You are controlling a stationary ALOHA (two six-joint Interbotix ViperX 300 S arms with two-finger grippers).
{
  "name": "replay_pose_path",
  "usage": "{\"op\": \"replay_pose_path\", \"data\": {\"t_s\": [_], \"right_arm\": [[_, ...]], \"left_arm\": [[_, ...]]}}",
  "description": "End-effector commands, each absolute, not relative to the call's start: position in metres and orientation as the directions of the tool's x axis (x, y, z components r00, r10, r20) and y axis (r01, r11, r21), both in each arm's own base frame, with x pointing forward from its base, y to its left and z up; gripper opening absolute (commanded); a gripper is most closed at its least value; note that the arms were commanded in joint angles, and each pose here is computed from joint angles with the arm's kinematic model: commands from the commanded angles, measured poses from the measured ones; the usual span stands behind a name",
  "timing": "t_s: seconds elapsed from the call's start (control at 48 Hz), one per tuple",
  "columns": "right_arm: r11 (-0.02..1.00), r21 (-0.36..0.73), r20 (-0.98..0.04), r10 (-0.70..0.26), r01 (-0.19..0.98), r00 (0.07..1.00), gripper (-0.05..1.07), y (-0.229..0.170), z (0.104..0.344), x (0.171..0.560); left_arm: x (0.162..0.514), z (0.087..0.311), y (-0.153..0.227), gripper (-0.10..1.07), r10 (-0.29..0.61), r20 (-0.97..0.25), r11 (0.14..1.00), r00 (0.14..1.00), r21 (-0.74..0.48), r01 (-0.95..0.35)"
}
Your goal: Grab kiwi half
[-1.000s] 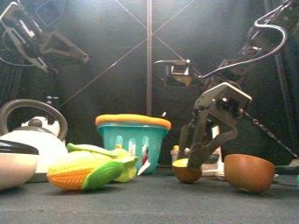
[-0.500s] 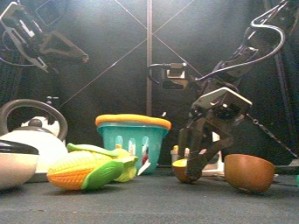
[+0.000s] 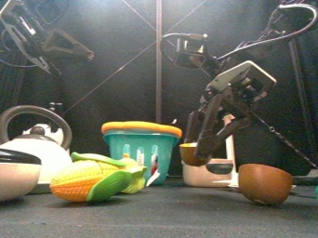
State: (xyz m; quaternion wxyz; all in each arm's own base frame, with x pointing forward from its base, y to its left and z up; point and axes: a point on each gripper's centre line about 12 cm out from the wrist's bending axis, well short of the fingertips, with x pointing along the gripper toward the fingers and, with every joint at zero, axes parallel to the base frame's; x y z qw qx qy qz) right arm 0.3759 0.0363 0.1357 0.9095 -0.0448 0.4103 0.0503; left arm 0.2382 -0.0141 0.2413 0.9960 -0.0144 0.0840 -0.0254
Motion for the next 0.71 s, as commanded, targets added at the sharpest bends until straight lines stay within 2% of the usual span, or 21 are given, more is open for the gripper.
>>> {"op": "replay_pose_path", "data": {"t_s": [0.0,0.167,0.312,0.479,0.688], "right_arm": [[0.990,-0.046,-0.709,0.059,-0.130,0.703,0.63,0.037,0.157,0.381],[0.988,-0.055,-0.706,0.065,-0.145,0.706,0.62,0.040,0.158,0.380],[0.984,-0.078,-0.676,0.065,-0.159,0.734,0.62,0.039,0.170,0.382],[0.983,-0.105,-0.578,0.062,-0.150,0.814,0.62,0.033,0.203,0.386],[0.993,-0.111,-0.403,-0.004,-0.045,0.915,0.62,-0.005,0.245,0.386]], "left_arm": [[0.240,0.249,-0.014,0.24,-0.053,-0.141,0.998,0.989,-0.036,0.048],[0.241,0.249,-0.014,0.24,-0.047,-0.138,0.998,0.989,-0.051,0.041],[0.240,0.248,-0.013,0.25,-0.041,-0.144,0.997,0.989,-0.069,0.031],[0.240,0.245,-0.013,0.24,-0.041,-0.152,0.997,0.988,-0.070,0.030],[0.238,0.242,-0.013,0.24,-0.042,-0.158,0.997,0.987,-0.070,0.031]]}}
